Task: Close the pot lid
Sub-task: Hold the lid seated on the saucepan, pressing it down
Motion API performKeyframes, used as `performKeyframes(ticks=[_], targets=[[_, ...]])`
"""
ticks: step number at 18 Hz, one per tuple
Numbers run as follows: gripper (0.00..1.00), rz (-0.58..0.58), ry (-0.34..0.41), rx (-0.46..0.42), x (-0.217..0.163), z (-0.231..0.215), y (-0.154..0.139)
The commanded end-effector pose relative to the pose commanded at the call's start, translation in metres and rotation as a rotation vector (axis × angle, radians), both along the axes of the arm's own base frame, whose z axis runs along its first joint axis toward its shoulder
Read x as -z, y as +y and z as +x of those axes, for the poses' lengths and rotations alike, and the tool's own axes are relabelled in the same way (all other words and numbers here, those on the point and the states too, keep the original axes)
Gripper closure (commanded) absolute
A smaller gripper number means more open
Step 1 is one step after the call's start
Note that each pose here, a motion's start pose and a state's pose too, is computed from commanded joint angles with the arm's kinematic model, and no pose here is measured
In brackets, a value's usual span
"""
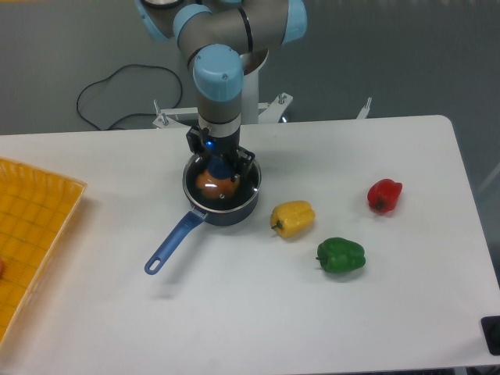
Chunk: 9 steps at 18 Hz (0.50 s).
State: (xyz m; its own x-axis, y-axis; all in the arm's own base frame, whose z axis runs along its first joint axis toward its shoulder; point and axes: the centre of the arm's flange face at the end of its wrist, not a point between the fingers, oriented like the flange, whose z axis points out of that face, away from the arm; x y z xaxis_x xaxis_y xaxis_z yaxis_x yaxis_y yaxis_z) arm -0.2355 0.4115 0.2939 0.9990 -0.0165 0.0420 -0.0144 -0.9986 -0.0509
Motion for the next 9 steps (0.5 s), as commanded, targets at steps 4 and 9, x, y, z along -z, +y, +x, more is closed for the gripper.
performKeyframes(ticks=[4, 9], targets=[[0.29, 0.0, 0.0, 0.0, 0.0, 0.0, 0.0], [0.2, -0.003, -0.004, -0.005, 0.0021, -0.0009, 0.0009]])
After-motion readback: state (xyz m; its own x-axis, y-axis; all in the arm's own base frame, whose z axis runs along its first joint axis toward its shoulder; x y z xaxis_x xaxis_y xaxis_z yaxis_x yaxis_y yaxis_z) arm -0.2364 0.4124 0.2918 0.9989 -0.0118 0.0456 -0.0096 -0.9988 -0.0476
